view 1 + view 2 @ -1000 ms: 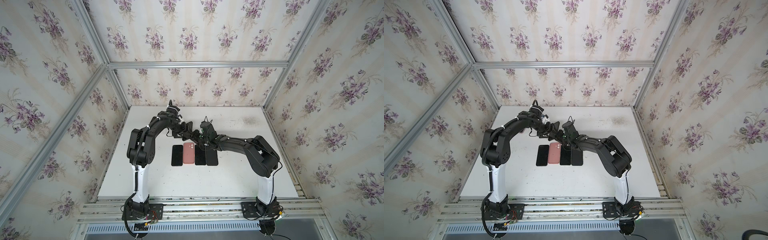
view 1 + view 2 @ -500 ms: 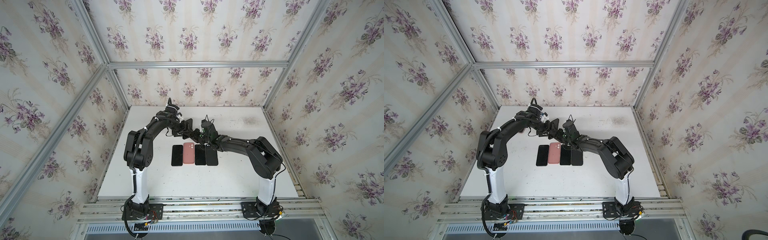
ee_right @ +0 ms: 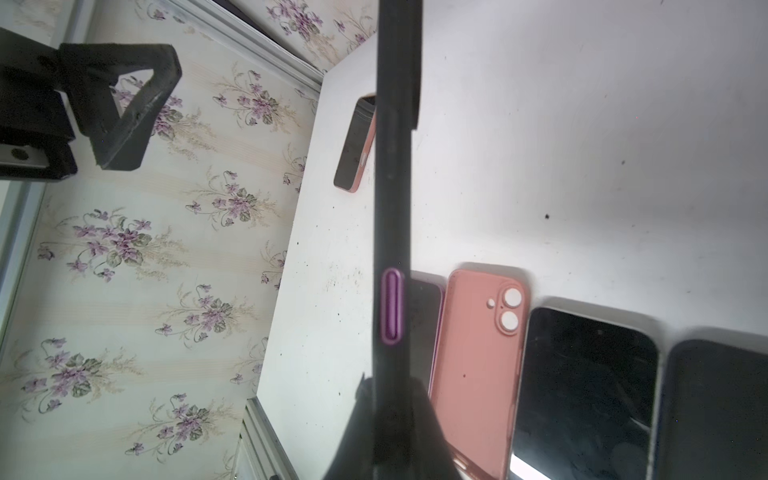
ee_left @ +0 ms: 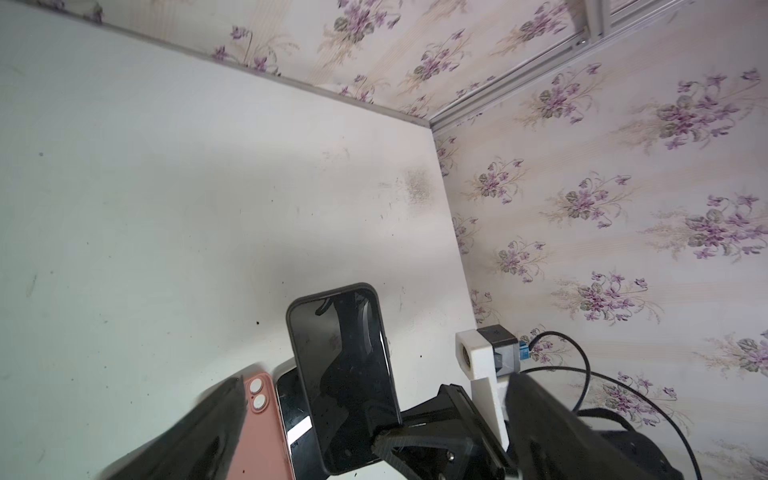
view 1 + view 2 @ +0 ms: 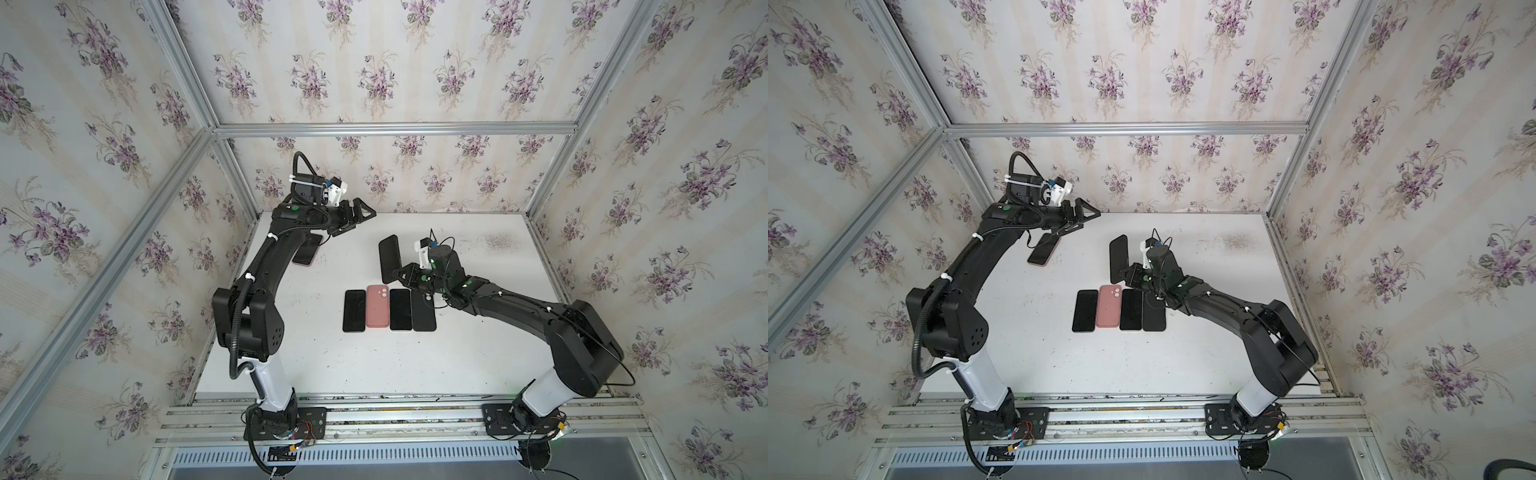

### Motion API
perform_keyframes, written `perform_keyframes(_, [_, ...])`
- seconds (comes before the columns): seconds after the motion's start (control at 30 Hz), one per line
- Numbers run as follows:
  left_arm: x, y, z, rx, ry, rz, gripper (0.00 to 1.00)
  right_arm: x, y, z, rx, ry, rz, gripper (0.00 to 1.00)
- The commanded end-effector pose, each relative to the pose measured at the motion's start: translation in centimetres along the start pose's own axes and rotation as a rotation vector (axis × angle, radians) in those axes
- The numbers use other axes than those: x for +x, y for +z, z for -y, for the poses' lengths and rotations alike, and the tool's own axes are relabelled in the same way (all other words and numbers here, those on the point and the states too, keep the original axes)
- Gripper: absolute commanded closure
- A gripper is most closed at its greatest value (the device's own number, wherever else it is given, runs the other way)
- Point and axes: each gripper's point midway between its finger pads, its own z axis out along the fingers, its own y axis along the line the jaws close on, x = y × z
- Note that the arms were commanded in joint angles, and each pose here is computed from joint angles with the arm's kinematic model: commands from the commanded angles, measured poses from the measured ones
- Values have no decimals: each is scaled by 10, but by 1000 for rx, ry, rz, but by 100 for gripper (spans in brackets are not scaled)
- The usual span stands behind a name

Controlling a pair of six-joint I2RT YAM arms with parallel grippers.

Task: Take the phone out of the phone case
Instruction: 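Raise the black phone upright with right gripper while left gripper swings toward it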

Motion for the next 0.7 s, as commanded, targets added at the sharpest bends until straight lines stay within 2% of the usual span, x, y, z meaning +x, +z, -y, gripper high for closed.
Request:
perform_keyframes(0.0, [-9,-14,18,44,133,36,0,-21,-26,-16,-86,-162,70,100])
perform_keyframes(0.13, [-4,-26,45,146,252,26,0,-46,-61,-27,-164,-325,183,100])
perform_keyframes(0.37, [22,-44,78,319,403,-17,0,-37,-100,-69,-330,-673,268,100])
perform_keyframes(0.5, [43,-55,92,418,471,-41,0,-29,-117,-84,-416,-768,310,100])
perform_keyframes(0.67, [68,-67,114,516,558,-57,0,-24,-127,-97,-495,-801,331,100])
